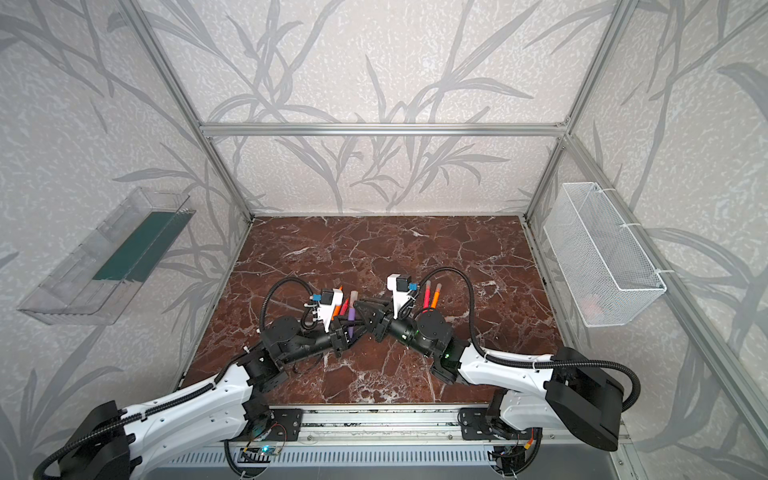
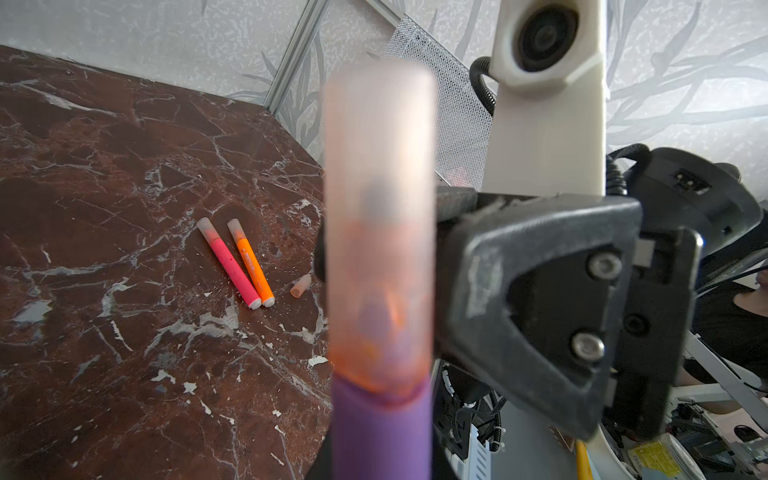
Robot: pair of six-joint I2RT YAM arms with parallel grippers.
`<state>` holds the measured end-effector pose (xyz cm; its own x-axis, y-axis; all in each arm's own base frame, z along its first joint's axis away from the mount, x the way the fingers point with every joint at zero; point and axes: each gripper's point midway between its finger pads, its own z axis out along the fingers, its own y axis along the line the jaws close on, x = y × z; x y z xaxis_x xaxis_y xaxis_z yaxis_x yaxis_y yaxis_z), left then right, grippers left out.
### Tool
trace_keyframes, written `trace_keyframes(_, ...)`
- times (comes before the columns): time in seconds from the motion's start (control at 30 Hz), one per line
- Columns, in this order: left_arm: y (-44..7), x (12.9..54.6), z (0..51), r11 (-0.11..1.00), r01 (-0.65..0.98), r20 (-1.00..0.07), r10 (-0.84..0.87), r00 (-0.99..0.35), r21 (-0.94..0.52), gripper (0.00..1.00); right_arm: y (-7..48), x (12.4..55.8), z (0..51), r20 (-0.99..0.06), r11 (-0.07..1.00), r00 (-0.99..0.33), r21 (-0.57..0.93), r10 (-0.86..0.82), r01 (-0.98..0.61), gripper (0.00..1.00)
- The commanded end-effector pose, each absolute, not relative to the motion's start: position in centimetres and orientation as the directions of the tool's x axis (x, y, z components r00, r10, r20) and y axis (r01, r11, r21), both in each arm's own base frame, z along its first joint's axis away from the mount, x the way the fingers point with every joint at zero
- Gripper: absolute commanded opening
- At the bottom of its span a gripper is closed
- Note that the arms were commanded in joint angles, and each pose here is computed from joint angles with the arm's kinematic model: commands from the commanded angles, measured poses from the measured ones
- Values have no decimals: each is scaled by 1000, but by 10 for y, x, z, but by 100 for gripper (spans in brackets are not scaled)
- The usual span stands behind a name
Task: Insert the pens into the pen caps
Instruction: 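Push the cap down onto the purple highlighter tip with the right gripper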
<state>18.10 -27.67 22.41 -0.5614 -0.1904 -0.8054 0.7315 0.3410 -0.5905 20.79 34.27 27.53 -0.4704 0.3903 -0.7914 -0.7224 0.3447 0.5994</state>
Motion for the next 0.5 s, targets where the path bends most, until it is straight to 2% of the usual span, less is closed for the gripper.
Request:
trace_keyframes(0.0, -275, 180, 240, 322, 762, -828, -226, -514, -561, 0, 341, 201, 311, -823, 316, -404, 538, 399, -782, 37)
trace_keyframes(0.13, -275, 182, 237, 338, 762, -834, -212, -510, -552, 0, 340, 196, 331, -840, 309, -386, 509, 381, -803, 43)
trace_keyframes(0.27, -275, 182, 236, 347, 762, -837, -201, -508, -546, 0, 333, 214, 323, -838, 433, -413, 541, 357, -721, 45)
trace_keyframes(0.47, -274, 182, 237, 351, 764, -841, -199, -504, -541, 0, 328, 232, 311, -819, 498, -398, 569, 413, -654, 48)
